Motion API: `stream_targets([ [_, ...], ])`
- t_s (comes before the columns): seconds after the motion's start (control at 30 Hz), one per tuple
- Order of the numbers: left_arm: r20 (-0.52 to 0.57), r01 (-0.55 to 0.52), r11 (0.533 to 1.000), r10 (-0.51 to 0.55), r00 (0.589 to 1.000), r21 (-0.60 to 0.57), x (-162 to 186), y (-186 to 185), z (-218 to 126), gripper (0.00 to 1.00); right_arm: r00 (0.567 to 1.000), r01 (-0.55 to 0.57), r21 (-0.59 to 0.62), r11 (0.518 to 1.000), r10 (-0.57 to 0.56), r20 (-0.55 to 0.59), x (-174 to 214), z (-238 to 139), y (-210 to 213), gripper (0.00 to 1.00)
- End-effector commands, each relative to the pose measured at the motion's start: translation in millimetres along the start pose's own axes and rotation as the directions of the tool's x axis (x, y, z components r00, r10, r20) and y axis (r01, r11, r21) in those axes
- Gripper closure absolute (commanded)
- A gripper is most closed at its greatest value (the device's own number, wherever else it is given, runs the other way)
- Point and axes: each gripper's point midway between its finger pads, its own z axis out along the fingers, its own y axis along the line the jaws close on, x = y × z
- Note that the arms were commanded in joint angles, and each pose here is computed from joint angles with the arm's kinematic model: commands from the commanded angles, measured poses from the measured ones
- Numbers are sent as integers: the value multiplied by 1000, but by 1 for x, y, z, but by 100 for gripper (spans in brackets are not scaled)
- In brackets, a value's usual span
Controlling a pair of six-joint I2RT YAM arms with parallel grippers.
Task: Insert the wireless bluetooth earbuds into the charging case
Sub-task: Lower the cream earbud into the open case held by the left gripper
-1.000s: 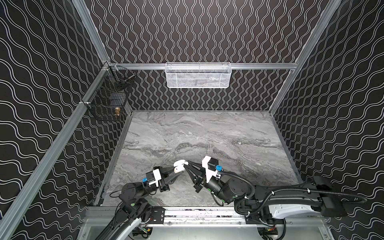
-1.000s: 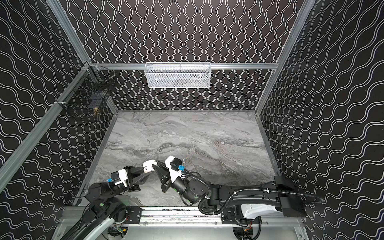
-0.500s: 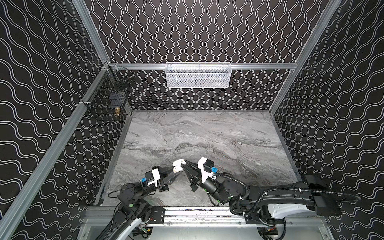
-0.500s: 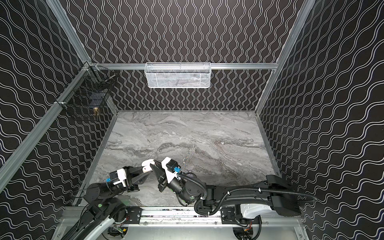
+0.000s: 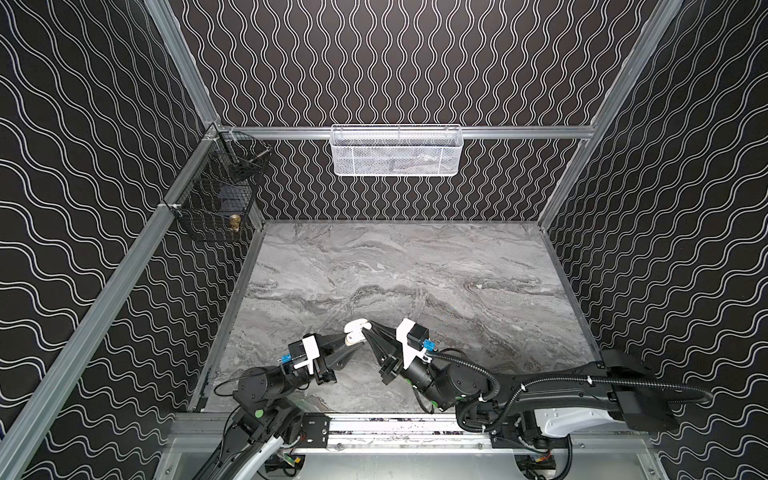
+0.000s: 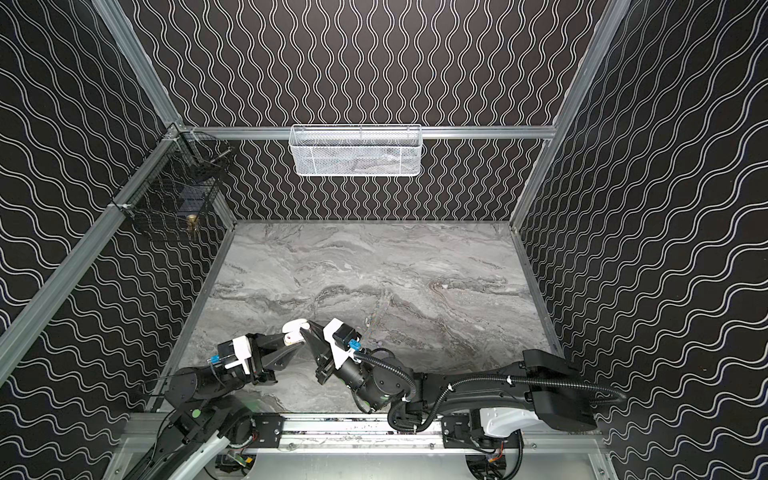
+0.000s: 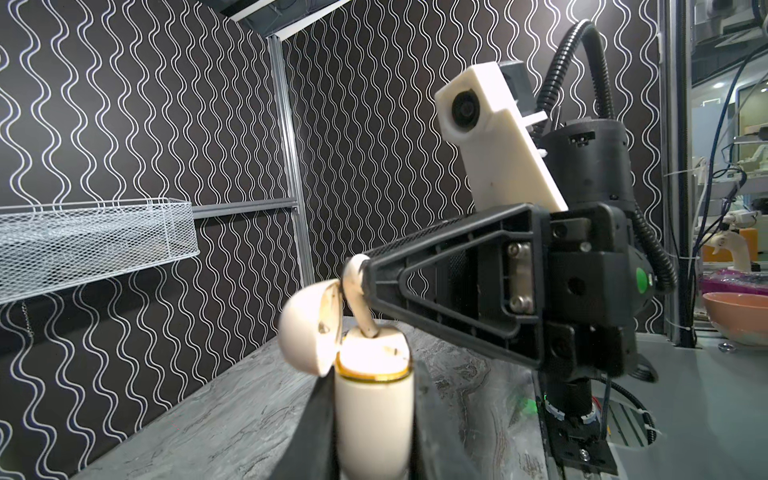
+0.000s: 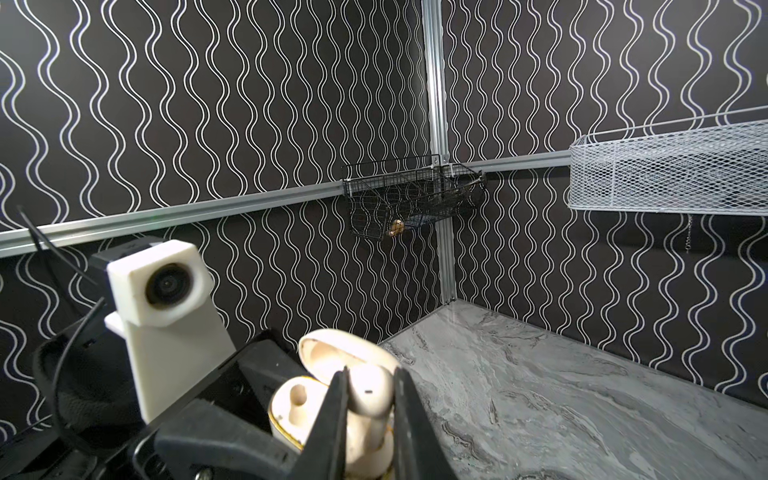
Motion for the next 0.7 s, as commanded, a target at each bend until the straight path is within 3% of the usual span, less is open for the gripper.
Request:
stream_targets([
  [0.0,50,-2,999,4,999,-36,-18,5,0,100,999,19,-5,1000,-19,41,-5,-2,0,96],
  [0.67,63,13,997,-8,998,-74,-28,10,-2,100,998,64,5,998,-64,6,4,5,3,99],
])
